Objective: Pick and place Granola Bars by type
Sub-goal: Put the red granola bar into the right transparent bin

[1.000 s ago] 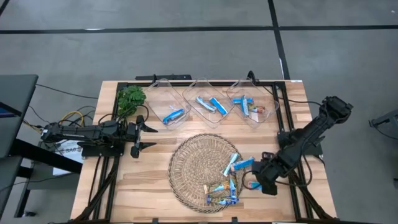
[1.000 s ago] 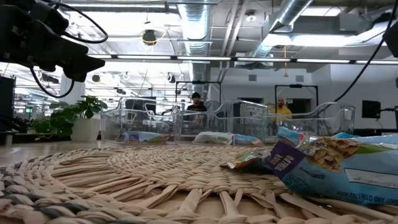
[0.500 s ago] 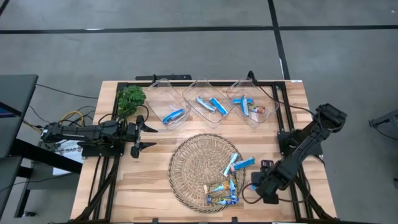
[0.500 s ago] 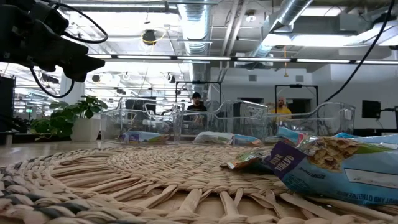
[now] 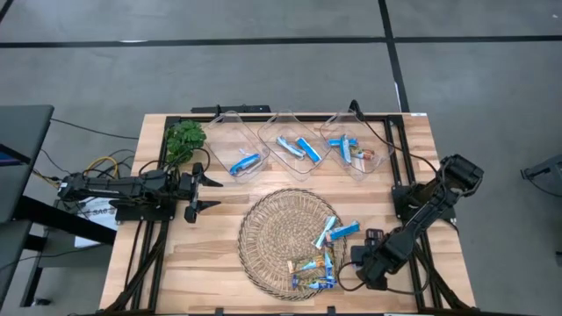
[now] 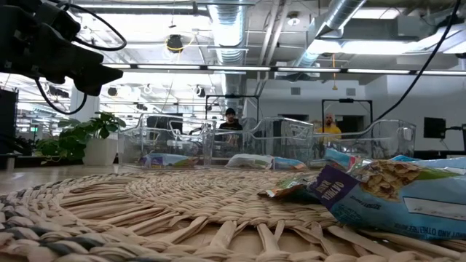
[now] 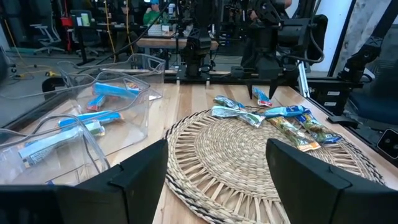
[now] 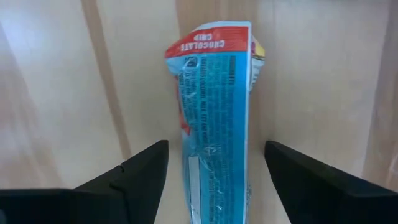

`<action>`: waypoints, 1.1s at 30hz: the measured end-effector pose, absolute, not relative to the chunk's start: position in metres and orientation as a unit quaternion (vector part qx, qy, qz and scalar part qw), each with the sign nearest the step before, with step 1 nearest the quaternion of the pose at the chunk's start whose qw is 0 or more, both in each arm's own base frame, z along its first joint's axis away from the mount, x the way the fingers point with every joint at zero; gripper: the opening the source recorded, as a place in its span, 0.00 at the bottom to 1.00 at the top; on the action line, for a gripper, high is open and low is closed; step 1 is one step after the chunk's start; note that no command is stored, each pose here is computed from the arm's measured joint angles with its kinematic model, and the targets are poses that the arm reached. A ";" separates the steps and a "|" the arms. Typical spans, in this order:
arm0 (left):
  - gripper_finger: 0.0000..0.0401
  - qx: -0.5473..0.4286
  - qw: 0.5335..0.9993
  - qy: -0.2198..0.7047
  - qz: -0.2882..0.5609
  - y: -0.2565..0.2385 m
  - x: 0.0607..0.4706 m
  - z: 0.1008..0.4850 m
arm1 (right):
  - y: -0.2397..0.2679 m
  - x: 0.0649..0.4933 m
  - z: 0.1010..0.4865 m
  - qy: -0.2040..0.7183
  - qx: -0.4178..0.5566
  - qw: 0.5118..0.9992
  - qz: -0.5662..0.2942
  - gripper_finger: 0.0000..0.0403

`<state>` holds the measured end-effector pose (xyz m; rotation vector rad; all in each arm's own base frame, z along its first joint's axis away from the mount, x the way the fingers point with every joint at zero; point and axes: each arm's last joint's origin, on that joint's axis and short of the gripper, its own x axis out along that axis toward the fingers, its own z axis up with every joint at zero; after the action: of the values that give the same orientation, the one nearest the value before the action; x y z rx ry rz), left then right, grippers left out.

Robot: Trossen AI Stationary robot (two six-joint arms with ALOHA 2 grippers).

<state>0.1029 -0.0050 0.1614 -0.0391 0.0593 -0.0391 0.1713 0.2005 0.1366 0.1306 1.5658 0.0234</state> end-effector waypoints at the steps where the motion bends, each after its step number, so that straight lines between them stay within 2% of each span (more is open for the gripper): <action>1: 0.66 -0.020 0.999 0.030 -0.019 -0.005 0.103 0.161 | 0.200 0.171 0.137 0.703 0.060 0.708 0.007 0.65; 5: 0.66 -0.022 0.999 0.030 -0.019 -0.005 0.103 0.161 | 0.199 0.171 0.136 0.705 0.060 0.707 0.000 0.54; 12: 0.66 -0.023 0.999 0.030 -0.019 -0.005 0.103 0.161 | 0.198 0.170 0.136 0.707 0.054 0.705 -0.006 0.27; 16: 0.66 -0.020 0.999 0.030 -0.019 -0.005 0.103 0.161 | 0.197 0.170 0.137 0.703 0.058 0.709 -0.005 0.17; 21: 0.66 -0.019 0.999 0.030 -0.020 -0.005 0.103 0.161 | 0.197 0.174 0.148 0.664 0.078 0.744 -0.010 0.14; 25: 0.66 -0.022 0.999 0.030 -0.020 -0.005 0.103 0.161 | 0.189 0.180 0.164 0.606 0.090 0.790 -0.033 0.14; 33: 0.66 -0.022 0.999 0.030 -0.019 -0.005 0.103 0.161 | 0.158 0.192 0.204 0.420 0.048 0.896 -0.135 0.14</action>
<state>0.1028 -0.0050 0.1614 -0.0433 0.0590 -0.0389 0.1918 0.1577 0.2045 0.0988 0.8694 -0.2799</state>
